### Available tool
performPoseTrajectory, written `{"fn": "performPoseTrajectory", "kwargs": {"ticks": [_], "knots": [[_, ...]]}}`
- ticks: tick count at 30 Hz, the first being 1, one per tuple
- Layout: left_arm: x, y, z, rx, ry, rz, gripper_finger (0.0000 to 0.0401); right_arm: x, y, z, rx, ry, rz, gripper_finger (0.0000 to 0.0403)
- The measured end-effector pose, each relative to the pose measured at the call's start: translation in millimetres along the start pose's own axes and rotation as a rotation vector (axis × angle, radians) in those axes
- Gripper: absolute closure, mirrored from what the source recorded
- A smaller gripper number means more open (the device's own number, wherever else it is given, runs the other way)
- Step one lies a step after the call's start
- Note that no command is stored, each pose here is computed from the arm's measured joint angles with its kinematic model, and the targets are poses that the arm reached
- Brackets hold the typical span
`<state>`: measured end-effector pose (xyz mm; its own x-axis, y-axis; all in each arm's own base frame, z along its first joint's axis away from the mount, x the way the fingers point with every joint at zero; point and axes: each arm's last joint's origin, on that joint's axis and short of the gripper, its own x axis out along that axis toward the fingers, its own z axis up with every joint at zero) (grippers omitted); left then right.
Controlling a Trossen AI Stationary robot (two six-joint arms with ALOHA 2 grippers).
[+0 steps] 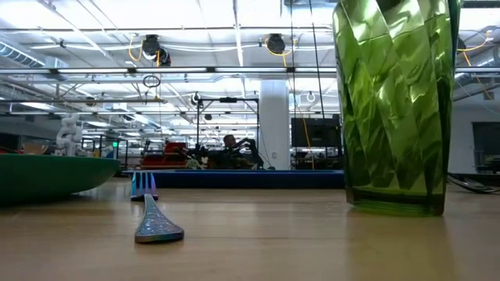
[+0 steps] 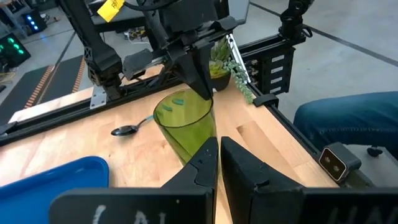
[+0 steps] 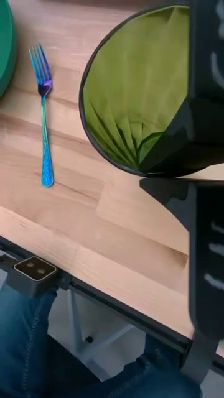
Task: Pick and place plate/cup/fork/spoon on tray
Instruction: Put the green cup on the blue serving tray
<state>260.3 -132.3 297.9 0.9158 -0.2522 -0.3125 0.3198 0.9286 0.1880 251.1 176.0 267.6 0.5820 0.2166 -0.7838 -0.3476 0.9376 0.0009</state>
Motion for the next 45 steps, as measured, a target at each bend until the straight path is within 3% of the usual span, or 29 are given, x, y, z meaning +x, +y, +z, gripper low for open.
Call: {"fn": "performPoseTrajectory", "kwargs": {"ticks": [7, 13, 21, 24, 33, 38, 45], "knots": [[21, -1, -3, 0.013, -0.054, 0.020, 0.0370, 0, -3, 3, 0.001, -0.032, -0.017, 0.0401], [41, 5, -2, 0.049, -0.066, 0.039, 0.0319, 1, -9, 4, -0.001, -0.030, -0.026, 0.0402], [76, 11, 4, 0.189, 0.097, -0.064, 0.0263, 1, -10, 5, -0.039, -0.025, -0.007, 0.0402], [92, 11, 2, 0.246, 0.184, -0.086, 0.0257, 1, -10, 5, -0.049, -0.025, -0.006, 0.0402], [135, 20, 0, 0.367, 0.259, -0.107, 0.0256, 1, -10, 4, -0.107, -0.019, 0.023, 0.0403], [147, 17, -4, 0.477, 0.280, -0.140, 0.0256, 1, -10, 4, -0.119, -0.014, 0.023, 0.0403], [157, 27, -16, 0.515, 0.313, -0.178, 0.0256, 1, -10, 4, -0.159, -0.014, 0.018, 0.0403]]}}
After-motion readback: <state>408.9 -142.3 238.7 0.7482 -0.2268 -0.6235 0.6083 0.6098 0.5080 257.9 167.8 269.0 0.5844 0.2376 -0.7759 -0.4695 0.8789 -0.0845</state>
